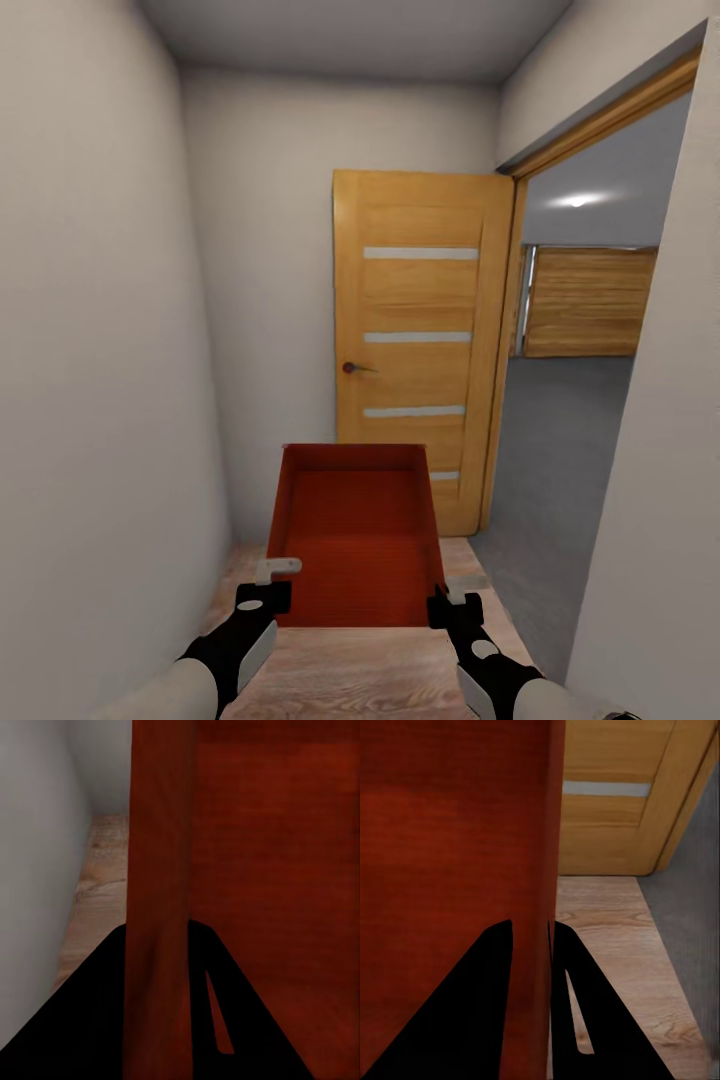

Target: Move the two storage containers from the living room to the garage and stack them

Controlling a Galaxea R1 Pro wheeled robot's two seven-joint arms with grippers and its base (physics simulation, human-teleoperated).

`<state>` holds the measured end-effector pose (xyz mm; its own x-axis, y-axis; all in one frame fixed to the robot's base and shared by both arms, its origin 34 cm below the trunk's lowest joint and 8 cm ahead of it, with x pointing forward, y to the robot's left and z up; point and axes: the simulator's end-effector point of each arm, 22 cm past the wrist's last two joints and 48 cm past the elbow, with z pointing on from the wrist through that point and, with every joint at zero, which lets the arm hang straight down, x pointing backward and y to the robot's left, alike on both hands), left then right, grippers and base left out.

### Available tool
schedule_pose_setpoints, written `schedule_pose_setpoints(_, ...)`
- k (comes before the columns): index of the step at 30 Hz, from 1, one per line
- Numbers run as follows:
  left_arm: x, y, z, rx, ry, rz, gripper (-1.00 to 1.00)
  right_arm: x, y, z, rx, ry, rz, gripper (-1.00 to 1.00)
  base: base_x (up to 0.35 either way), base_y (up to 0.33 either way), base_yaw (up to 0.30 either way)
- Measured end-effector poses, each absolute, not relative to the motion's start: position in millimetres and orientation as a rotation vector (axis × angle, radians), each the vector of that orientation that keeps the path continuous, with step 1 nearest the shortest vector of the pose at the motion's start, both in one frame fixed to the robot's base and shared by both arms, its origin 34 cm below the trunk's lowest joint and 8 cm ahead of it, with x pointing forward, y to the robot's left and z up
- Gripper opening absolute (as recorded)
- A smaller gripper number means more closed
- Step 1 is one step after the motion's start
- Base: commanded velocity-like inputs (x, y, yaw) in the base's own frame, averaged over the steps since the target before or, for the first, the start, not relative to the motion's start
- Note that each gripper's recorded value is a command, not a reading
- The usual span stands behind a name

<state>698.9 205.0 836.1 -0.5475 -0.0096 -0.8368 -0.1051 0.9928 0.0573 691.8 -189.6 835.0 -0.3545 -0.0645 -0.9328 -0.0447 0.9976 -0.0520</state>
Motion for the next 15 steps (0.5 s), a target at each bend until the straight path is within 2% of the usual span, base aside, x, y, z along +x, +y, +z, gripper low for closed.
schedule_pose_setpoints(9,699.0,205.0,836.3,-0.08,2.147,0.123,-1.0,691.9,-189.6,835.2,-0.078,1.933,-0.02,-1.0,0.323,0.003,-0.285)
schedule_pose_setpoints(15,698.8,205.0,836.0,-0.079,2.148,0.124,-1.0,691.7,-189.7,834.9,-0.078,1.934,-0.02,-1.0,0.323,0.081,-0.285)
